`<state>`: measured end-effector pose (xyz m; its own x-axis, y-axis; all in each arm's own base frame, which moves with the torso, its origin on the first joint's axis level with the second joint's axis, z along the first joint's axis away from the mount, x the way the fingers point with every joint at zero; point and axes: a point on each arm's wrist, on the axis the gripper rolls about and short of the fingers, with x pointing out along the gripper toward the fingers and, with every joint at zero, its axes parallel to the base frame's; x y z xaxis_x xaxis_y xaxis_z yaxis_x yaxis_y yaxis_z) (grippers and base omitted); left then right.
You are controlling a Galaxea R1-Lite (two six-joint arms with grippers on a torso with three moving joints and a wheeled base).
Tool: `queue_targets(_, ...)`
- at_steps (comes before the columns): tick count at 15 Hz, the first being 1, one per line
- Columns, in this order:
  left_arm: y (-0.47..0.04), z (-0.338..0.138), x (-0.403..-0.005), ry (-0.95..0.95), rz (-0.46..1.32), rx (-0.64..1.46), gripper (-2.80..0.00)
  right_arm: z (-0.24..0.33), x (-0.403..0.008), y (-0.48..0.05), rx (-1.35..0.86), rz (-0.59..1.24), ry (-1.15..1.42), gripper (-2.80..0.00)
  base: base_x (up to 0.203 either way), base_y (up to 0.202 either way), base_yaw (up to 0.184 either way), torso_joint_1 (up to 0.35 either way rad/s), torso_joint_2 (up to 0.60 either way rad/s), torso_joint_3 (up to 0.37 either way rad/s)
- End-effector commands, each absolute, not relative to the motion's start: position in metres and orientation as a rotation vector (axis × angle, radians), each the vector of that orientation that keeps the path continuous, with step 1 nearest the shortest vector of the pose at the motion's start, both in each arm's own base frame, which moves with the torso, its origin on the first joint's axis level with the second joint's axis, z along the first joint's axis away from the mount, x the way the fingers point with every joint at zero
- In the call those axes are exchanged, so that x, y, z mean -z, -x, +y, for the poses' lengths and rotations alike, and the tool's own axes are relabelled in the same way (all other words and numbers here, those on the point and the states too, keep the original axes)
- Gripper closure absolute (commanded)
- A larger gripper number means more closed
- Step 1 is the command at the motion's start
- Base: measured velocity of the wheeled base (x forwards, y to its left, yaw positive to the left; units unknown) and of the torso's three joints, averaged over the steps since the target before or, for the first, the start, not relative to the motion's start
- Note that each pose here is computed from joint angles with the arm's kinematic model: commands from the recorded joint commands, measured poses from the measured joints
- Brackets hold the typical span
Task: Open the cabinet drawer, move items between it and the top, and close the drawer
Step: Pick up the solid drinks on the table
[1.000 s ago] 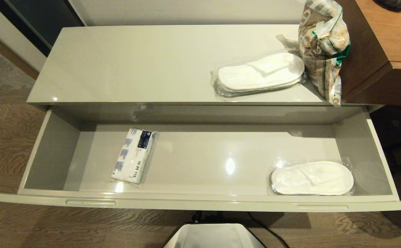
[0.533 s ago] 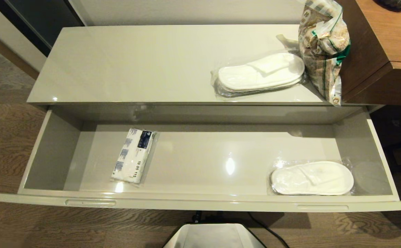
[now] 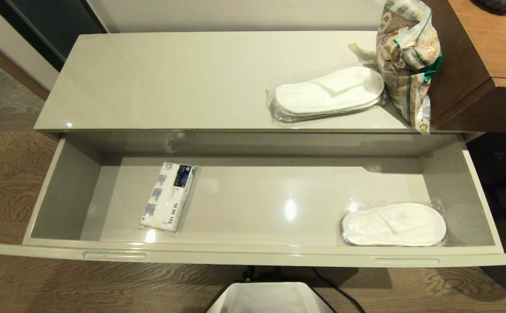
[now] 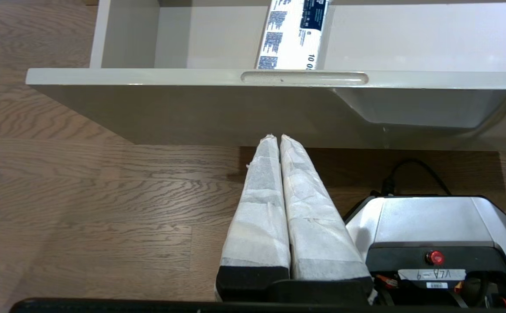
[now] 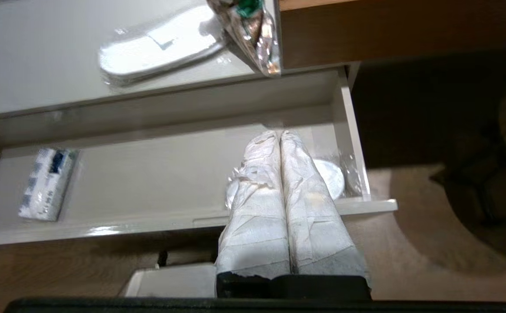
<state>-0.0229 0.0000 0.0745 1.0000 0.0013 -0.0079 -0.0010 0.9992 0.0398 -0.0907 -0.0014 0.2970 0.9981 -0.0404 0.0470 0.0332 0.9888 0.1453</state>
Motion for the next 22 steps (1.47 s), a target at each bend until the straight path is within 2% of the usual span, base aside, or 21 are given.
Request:
queue_targets(1,0.023,0.0,-0.075,-0.04,0.009,-0.001,0.0,-0.001,-0.333,0.001,0.049,0.245,-0.1,0.0,0.0,0.0,0.0,0.0,0.0,0.0)
queue_targets(4,0.023,0.0,-0.075,-0.04,0.009,-0.001,0.0,0.001,-0.334,-0.08,-0.007,0.452,-0.026,0.0,0.0,0.0,0.0,0.0,0.0,0.0)
queue_targets(7,0.023,0.0,-0.075,-0.04,0.009,-0.001,0.0,0.015,-0.32,-0.168,-0.081,0.535,0.04,0.0,0.0,0.0,0.0,0.0,0.0,0.0)
queue_targets(9,0.023,0.0,-0.075,-0.04,0.009,-0.001,0.0,0.027,-0.308,-0.224,-0.094,0.516,0.096,0.0,0.0,0.0,0.0,0.0,0.0,0.0)
queue_targets(11,0.023,0.0,-0.075,-0.04,0.009,-0.001,0.0,0.042,-0.304,-0.271,-0.069,0.4,0.139,0.0,0.0,0.0,0.0,0.0,0.0,0.0)
queue_targets(14,0.023,0.0,-0.075,-0.04,0.009,-0.001,0.0,0.074,-0.307,-0.283,0.072,0.276,0.189,0.0,0.0,0.0,0.0,0.0,0.0,0.0)
queue_targets(15,0.023,0.0,-0.075,-0.04,0.009,-0.001,0.0,0.079,-0.312,-0.284,0.123,0.207,0.182,-2.8,0.0,0.0,0.0,0.0,0.0,0.0)
queue_targets(18,0.023,0.0,-0.075,-0.04,0.009,-0.001,0.0,0.088,-0.322,-0.28,0.21,0.042,0.166,-2.8,0.0,0.0,0.0,0.0,0.0,0.0)
queue_targets(22,0.023,0.0,-0.075,-0.04,0.009,-0.001,0.0,0.087,-0.326,-0.279,0.253,0.012,0.188,-2.8,0.0,0.0,0.0,0.0,0.0,0.0)
